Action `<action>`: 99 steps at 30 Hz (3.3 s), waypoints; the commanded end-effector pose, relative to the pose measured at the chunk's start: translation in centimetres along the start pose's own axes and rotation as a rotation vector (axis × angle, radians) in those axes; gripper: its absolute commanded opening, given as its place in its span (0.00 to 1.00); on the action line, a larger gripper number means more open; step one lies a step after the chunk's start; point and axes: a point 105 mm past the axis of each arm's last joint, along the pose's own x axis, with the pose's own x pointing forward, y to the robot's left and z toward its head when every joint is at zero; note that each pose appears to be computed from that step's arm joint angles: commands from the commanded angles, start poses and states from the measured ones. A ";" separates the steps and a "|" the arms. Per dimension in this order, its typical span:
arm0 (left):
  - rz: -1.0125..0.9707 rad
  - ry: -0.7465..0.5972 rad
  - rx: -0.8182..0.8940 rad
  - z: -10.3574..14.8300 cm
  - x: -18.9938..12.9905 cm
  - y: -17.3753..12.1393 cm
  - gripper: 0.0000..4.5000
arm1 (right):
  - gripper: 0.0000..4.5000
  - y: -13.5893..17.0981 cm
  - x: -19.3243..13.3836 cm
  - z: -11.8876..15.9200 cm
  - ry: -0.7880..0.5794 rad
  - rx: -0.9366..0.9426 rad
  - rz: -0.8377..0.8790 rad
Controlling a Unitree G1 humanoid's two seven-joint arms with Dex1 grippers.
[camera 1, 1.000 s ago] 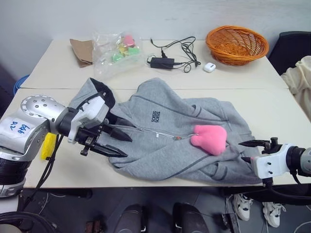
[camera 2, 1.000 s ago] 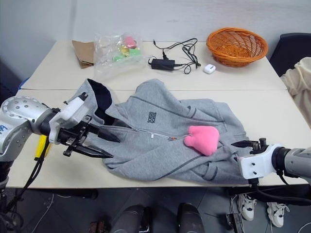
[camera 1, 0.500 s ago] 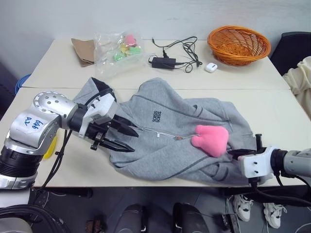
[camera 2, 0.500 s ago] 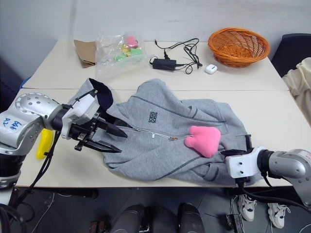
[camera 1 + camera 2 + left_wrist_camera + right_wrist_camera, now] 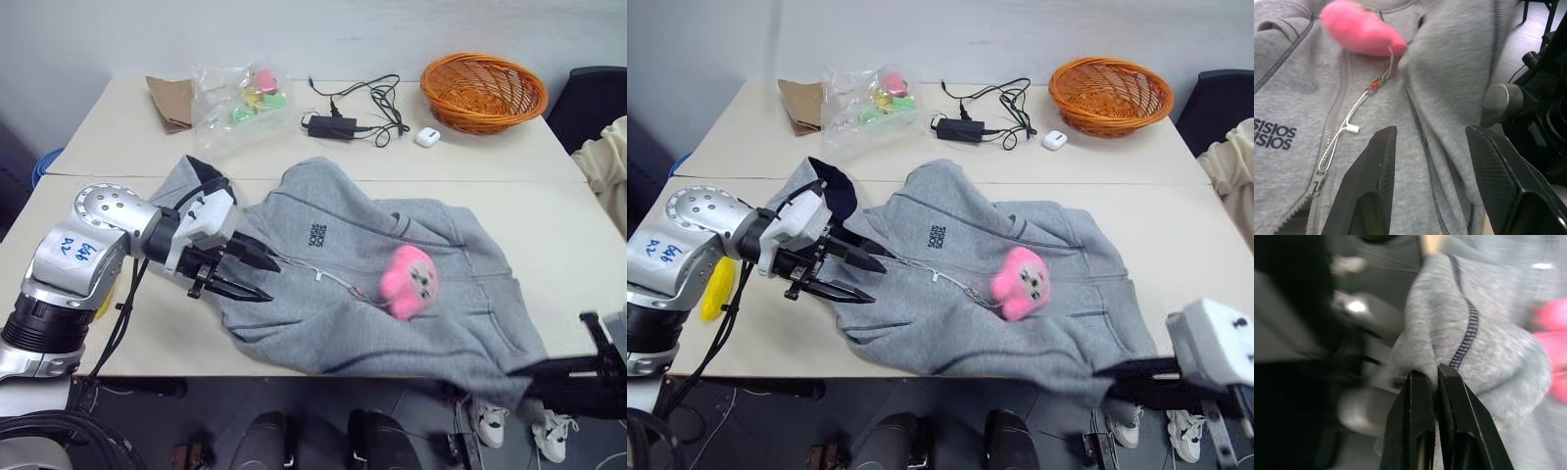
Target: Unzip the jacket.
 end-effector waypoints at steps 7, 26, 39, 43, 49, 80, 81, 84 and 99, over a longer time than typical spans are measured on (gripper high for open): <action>0.060 0.066 0.054 -1.4 -1.2 1.6 0.52 | 0.06 0.4 2.8 -2.9 0.125 -0.020 -0.105; 0.080 0.165 0.224 -2.9 0.1 6.6 0.52 | 0.72 -13.4 2.1 2.6 0.220 -0.723 -0.499; 0.086 0.155 0.208 -4.4 0.9 7.6 0.52 | 0.72 -19.1 6.5 2.4 0.290 -1.161 -0.527; 0.095 0.160 0.201 -4.8 0.7 7.5 0.52 | 0.72 -18.8 7.5 1.7 0.309 -1.207 -0.468; 0.104 0.178 0.192 -5.5 0.9 7.7 0.52 | 0.72 -18.7 7.0 0.8 0.356 -1.220 -0.437; 0.112 0.298 0.113 -10.9 3.2 7.9 0.52 | 0.00 -18.6 3.4 2.6 0.081 -0.800 -0.723; 0.113 0.299 0.112 -11.0 3.1 7.9 0.52 | 0.00 -18.5 2.1 2.4 0.080 -0.748 -0.762; 0.115 0.302 0.109 -11.3 3.1 7.8 0.52 | 0.00 -18.4 -3.3 1.0 0.048 -0.527 -0.942; 0.131 0.294 0.109 -11.6 3.3 7.7 0.52 | 0.00 -18.2 -24.3 -11.2 -0.078 0.294 -1.696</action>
